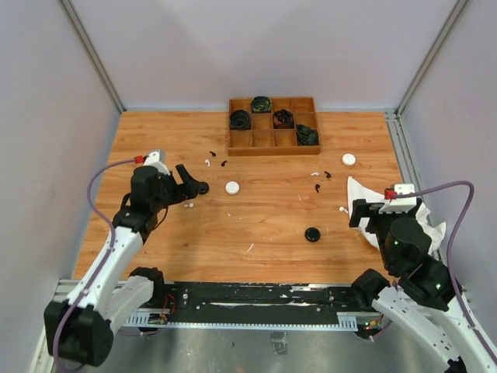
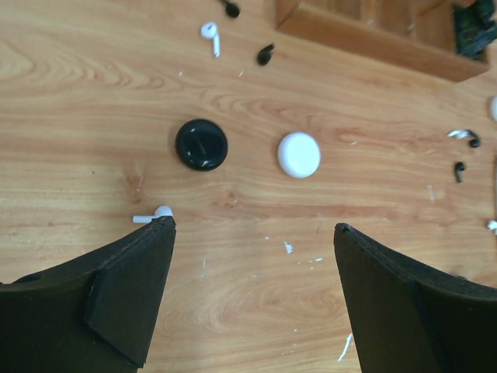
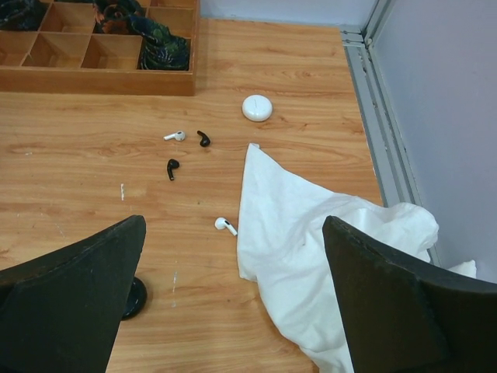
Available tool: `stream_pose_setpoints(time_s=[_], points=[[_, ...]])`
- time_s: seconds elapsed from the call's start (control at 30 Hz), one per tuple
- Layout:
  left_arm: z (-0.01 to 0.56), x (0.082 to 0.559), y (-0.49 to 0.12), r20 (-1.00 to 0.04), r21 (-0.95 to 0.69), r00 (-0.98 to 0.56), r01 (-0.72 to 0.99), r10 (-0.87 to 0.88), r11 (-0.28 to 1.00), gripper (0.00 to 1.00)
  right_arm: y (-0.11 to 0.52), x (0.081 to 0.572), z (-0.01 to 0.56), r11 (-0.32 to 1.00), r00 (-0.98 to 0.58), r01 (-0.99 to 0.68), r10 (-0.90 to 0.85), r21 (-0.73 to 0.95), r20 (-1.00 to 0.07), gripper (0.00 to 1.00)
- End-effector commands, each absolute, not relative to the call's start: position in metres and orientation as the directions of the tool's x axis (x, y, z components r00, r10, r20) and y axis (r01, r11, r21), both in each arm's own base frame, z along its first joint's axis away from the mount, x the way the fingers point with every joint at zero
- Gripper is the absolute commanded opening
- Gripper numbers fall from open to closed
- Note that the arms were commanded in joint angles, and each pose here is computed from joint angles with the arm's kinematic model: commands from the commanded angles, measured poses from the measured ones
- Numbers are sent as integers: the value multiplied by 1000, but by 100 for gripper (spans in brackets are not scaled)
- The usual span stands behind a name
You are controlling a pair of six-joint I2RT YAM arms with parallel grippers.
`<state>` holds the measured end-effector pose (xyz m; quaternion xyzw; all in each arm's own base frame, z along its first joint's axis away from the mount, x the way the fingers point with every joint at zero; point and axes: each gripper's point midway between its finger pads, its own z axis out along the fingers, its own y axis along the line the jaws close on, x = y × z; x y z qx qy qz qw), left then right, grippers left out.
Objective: Insert the wireless bluetooth earbuds into the charging case
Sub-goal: Pick up the charging case at the center of the board.
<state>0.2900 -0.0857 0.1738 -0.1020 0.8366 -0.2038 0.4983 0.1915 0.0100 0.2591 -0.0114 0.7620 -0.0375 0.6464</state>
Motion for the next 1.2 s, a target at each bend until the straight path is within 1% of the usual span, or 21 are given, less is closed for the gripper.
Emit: stream_pose_setpoints(time_s=[0.0,0.1,0.2,0.67,0.87,1.0,1.1,1.17], points=[[163,318,-84,-773,-417,-517,-22,-367,909,87,18,194,257,996,-178,-7,-89,-89,-980,99],[137,332,-82,-739,-373,-582,-68,-340,925,86,23,195,257,995,-177,-32,-94,-89,-980,99],[117,342,-83,-712,-348,-623,-85,-322,934,83,25,196,256,994,-179,-44,-104,-97,-978,98],[71,391,-98,-689,-203,-694,-93,-209,975,78,25,196,256,994,-165,-47,-108,-101,-980,98],[43,392,-94,-643,-105,-749,-121,-160,987,76,25,197,254,993,-172,-47,-113,-106,-979,98],[31,390,-94,-623,-76,-770,-118,-139,990,75,26,198,253,993,-175,-50,-116,-108,-978,99],[23,390,-98,-609,-76,-783,-103,-128,992,70,27,199,253,992,-178,-55,-118,-110,-977,98],[20,389,-103,-596,-77,-794,-92,-120,993,66,28,199,253,992,-178,-59,-118,-109,-977,99]])
